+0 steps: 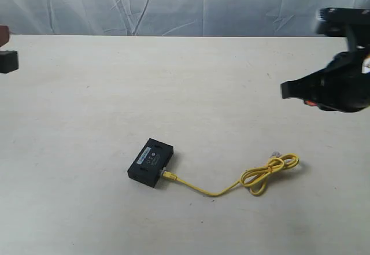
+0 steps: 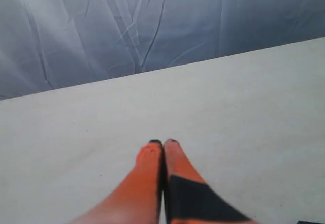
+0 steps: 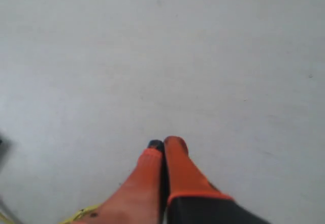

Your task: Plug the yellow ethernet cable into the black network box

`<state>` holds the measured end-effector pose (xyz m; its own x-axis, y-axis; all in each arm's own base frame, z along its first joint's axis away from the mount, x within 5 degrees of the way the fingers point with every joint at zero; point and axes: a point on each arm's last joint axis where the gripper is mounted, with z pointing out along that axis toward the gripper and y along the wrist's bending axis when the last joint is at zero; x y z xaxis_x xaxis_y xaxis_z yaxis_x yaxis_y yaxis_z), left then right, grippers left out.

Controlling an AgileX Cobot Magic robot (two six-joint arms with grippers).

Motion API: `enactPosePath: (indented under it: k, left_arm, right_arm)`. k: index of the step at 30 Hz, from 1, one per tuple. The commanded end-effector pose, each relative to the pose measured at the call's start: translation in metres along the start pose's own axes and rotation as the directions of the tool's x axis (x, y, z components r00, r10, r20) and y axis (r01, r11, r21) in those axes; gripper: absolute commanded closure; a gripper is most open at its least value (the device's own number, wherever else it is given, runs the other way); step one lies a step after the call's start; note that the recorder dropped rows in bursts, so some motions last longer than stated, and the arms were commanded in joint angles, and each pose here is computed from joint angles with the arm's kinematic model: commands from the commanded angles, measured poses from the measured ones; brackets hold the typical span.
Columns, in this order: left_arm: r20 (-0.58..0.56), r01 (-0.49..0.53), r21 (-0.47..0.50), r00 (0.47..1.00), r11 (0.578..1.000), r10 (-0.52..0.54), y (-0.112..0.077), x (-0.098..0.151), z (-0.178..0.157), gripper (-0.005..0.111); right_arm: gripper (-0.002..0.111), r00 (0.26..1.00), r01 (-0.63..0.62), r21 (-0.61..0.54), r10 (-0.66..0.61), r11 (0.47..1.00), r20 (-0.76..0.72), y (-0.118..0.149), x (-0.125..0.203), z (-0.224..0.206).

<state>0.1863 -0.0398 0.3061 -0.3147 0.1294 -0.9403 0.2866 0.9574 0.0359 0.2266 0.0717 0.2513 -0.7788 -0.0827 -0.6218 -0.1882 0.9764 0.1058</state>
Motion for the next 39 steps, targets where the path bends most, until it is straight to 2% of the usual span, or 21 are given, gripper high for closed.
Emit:
enactPosePath:
  k: [1, 5, 9, 23, 29, 35, 39]
  left_arm:
    - [0.069, -0.028, 0.012, 0.997, 1.0, 0.027, -0.008, 0.017, -0.038, 0.107]
    - [0.139, -0.043, 0.019, 0.99, 0.999, 0.04, -0.011, 0.015, -0.058, 0.107]
    - [0.154, -0.045, 0.017, 0.987, 0.999, 0.042, -0.012, 0.014, -0.062, 0.107]
    - [0.154, -0.045, 0.017, 0.987, 0.999, 0.042, -0.012, 0.014, -0.062, 0.107]
    - [0.154, -0.045, 0.017, 0.987, 0.999, 0.042, -0.012, 0.014, -0.062, 0.107]
    - [0.154, -0.045, 0.017, 0.987, 0.999, 0.042, -0.012, 0.014, -0.062, 0.107]
    - [0.154, -0.045, 0.017, 0.987, 0.999, 0.042, -0.012, 0.014, -0.062, 0.107]
  right_arm:
    - [0.108, 0.972, 0.019, 0.027, -0.025, 0.999, 0.234, -0.014, 0.025, -0.052]
    - [0.108, 0.923, 0.016, 0.007, -0.018, 1.0, 0.383, -0.013, 0.035, -0.096]
    - [0.108, 0.866, 0.022, -0.006, -0.016, 1.0, 0.5, -0.013, 0.044, -0.126]
    - [0.108, 0.77, -0.003, -0.001, 0.003, 1.0, 0.637, -0.017, 0.062, -0.161]
    - [0.108, 0.754, -0.083, 0.076, 0.013, 0.994, 0.656, -0.028, 0.089, -0.153]
    - [0.108, 0.782, -0.054, 0.157, -0.056, 0.986, 0.621, -0.036, 0.135, -0.119]
    - [0.108, 0.793, -0.051, 0.162, -0.059, 0.986, 0.606, -0.04, 0.166, -0.092]
